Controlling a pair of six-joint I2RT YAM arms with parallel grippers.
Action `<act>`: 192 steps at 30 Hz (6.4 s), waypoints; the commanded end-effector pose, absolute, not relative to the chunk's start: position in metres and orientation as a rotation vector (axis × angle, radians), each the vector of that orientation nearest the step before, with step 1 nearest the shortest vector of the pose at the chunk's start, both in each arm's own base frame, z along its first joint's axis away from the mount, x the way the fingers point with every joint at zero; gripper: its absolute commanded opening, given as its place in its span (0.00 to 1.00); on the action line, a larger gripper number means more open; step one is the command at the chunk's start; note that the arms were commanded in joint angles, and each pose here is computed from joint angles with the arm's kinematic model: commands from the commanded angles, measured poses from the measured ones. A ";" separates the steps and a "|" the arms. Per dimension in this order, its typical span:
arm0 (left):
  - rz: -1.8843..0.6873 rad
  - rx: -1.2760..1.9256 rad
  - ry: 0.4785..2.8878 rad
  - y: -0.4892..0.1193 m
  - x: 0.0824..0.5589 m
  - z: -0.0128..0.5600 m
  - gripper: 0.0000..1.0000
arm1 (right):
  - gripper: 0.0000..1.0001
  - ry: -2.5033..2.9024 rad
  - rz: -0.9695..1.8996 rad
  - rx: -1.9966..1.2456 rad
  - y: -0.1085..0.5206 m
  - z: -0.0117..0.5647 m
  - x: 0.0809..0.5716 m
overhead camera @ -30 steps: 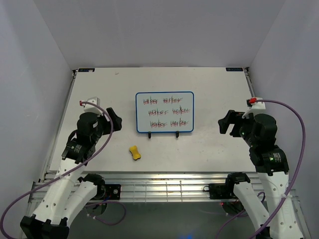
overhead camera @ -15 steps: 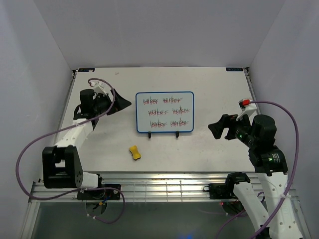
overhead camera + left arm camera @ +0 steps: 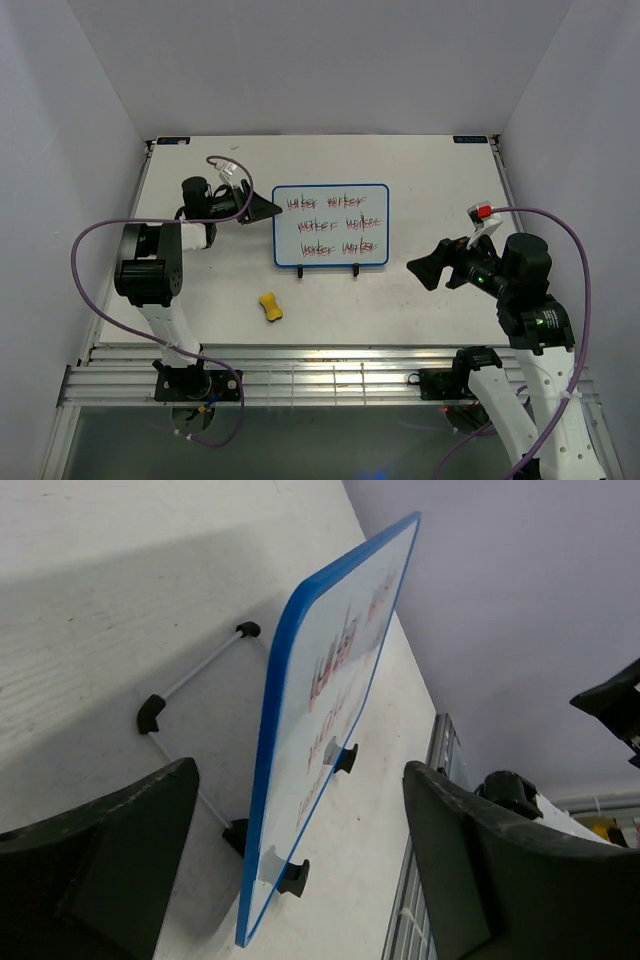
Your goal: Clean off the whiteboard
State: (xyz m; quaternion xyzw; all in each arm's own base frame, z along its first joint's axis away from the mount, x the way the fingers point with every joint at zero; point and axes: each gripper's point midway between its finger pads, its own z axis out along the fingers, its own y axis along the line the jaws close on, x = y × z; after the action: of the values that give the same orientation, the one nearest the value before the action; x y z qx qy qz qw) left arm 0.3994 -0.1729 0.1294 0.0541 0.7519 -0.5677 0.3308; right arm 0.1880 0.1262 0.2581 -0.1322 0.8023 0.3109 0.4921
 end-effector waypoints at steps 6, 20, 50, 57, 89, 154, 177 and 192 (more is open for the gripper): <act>-1.615 0.448 1.835 -0.196 0.395 0.151 0.76 | 0.92 1.890 0.787 -0.393 0.134 0.273 0.184; -1.662 0.487 1.834 -0.213 0.395 0.131 0.31 | 0.94 1.906 0.801 -0.381 0.135 0.268 0.183; -1.423 0.502 1.479 -0.197 0.361 0.310 0.00 | 0.98 1.885 0.968 -0.426 0.167 0.269 0.205; -0.984 0.137 1.416 -0.141 0.362 0.402 0.00 | 1.00 2.004 0.899 -0.526 0.237 0.242 0.199; -0.187 -0.338 1.401 0.004 0.259 0.499 0.00 | 0.63 2.461 0.350 -0.883 0.459 0.049 0.174; -1.582 0.142 1.855 -0.196 0.191 0.266 0.00 | 0.27 2.023 0.825 -0.750 0.320 0.254 0.169; -1.669 0.180 2.030 -0.204 0.153 0.188 0.00 | 0.19 1.992 0.721 -1.018 0.419 0.185 0.170; -1.705 0.253 2.035 -0.207 0.143 0.187 0.00 | 0.17 1.933 0.696 -1.114 0.446 0.182 0.184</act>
State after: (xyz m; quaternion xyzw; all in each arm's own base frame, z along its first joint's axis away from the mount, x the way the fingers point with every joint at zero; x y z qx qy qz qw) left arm 0.1715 -0.1935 0.1483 -0.0145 0.7904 -0.5608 0.2459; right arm 0.1735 0.4170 0.1682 -0.4354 0.7849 0.2511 0.3623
